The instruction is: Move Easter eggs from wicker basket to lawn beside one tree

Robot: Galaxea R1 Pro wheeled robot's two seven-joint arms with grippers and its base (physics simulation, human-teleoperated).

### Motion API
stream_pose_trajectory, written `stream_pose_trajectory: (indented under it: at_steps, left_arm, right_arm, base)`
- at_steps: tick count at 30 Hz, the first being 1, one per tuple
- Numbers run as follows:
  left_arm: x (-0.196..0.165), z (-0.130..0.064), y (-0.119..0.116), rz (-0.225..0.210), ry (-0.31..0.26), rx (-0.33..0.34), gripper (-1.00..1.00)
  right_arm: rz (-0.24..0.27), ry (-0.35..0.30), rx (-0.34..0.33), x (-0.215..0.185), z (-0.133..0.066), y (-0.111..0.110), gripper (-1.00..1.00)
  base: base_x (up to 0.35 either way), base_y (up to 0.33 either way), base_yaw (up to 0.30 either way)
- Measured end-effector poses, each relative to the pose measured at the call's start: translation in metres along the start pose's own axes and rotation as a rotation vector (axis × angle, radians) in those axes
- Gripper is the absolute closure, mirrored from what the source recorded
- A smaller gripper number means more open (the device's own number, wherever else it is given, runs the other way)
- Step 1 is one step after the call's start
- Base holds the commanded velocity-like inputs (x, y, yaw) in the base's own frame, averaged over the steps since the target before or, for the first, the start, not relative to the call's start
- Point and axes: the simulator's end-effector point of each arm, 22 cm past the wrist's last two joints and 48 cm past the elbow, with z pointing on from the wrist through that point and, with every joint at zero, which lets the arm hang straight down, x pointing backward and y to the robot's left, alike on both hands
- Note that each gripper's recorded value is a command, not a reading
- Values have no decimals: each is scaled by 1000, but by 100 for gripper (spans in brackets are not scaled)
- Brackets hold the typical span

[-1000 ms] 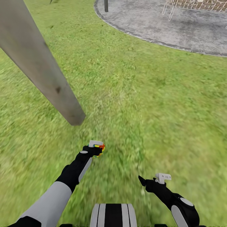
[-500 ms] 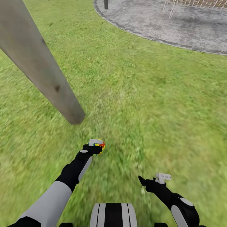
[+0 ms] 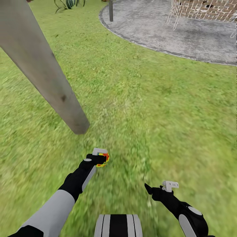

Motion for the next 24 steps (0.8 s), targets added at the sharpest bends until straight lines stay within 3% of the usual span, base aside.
stream_pose_trajectory:
  at_steps: [13, 24]
  left_arm:
    - [-11, -21, 0, 12, 30, 6, -100]
    - [-34, -39, -1, 14, -9, 9, -100]
  right_arm:
    - [-13, -50, -12, -21, -13, 9, -100]
    - [-24, -91, -24, -38, -25, 17, -100]
  base:
    - [-10, 0, 0]
    - [-318, 0, 0]
